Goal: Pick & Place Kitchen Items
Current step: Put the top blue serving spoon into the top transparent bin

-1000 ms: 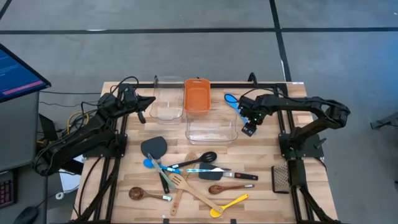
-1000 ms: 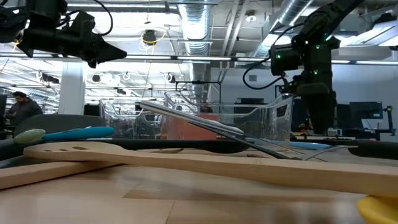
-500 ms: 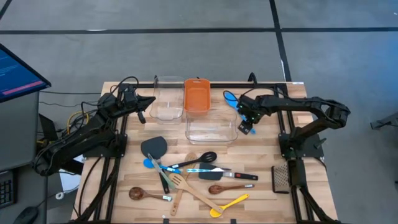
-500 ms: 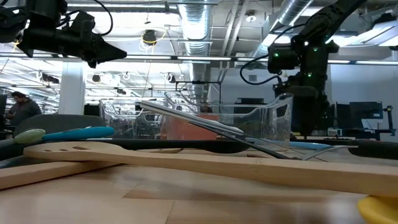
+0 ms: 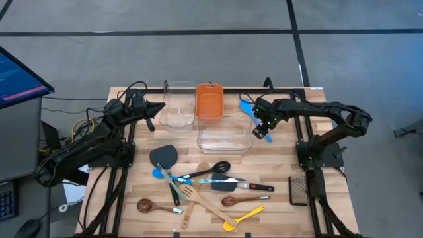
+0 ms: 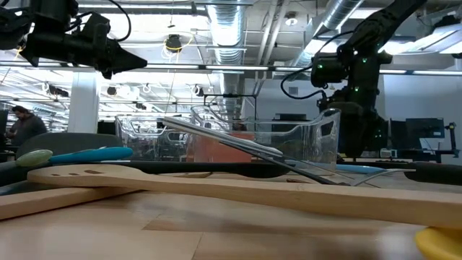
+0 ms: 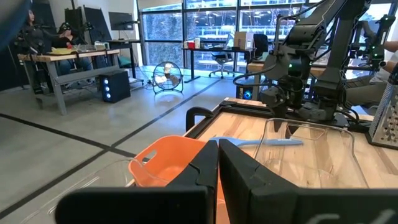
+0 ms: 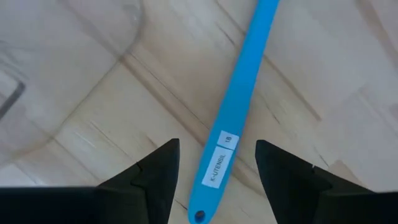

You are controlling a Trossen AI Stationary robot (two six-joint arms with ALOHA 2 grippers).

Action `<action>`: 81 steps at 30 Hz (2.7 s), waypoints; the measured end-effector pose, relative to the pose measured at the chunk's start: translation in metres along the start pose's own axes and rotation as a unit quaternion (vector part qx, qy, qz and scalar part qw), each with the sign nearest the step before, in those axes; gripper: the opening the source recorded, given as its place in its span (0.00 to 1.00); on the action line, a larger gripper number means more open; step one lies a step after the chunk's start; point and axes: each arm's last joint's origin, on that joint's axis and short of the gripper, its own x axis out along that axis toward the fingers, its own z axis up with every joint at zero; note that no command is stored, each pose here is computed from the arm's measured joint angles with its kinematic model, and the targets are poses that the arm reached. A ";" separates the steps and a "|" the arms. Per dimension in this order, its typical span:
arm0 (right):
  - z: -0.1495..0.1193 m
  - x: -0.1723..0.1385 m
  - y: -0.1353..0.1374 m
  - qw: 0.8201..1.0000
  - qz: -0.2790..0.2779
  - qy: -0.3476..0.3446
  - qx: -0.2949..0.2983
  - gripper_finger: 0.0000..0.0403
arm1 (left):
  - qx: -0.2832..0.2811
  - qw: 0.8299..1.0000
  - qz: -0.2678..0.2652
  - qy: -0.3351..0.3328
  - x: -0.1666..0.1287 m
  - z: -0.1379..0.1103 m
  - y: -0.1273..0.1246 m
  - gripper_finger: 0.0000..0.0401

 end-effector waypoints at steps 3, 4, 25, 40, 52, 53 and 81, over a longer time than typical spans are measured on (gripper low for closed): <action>-0.003 0.005 -0.001 1.000 0.001 -0.003 0.014 0.50 | 0.000 1.000 0.000 0.001 0.000 0.000 0.000 0.01; -0.006 0.008 -0.001 1.000 0.004 0.001 0.021 0.50 | -0.001 1.000 0.000 0.002 0.000 0.000 0.000 0.01; -0.012 0.003 -0.003 0.998 0.026 -0.036 0.038 0.45 | -0.001 1.000 0.000 0.003 0.000 -0.001 0.000 0.01; -0.030 0.003 -0.007 0.999 0.024 -0.002 0.041 0.44 | -0.001 1.000 0.000 0.003 0.000 -0.001 0.000 0.01; -0.032 0.013 -0.009 0.998 0.016 -0.032 0.042 0.45 | -0.001 1.000 0.000 0.004 0.000 -0.001 0.000 0.01; -0.032 0.013 -0.009 0.998 0.011 -0.034 0.043 0.45 | -0.001 1.000 0.000 0.004 0.000 -0.001 0.000 0.01; -0.031 0.031 -0.004 0.999 -0.021 -0.006 0.050 0.20 | -0.002 1.000 0.000 0.005 0.000 -0.001 0.000 0.01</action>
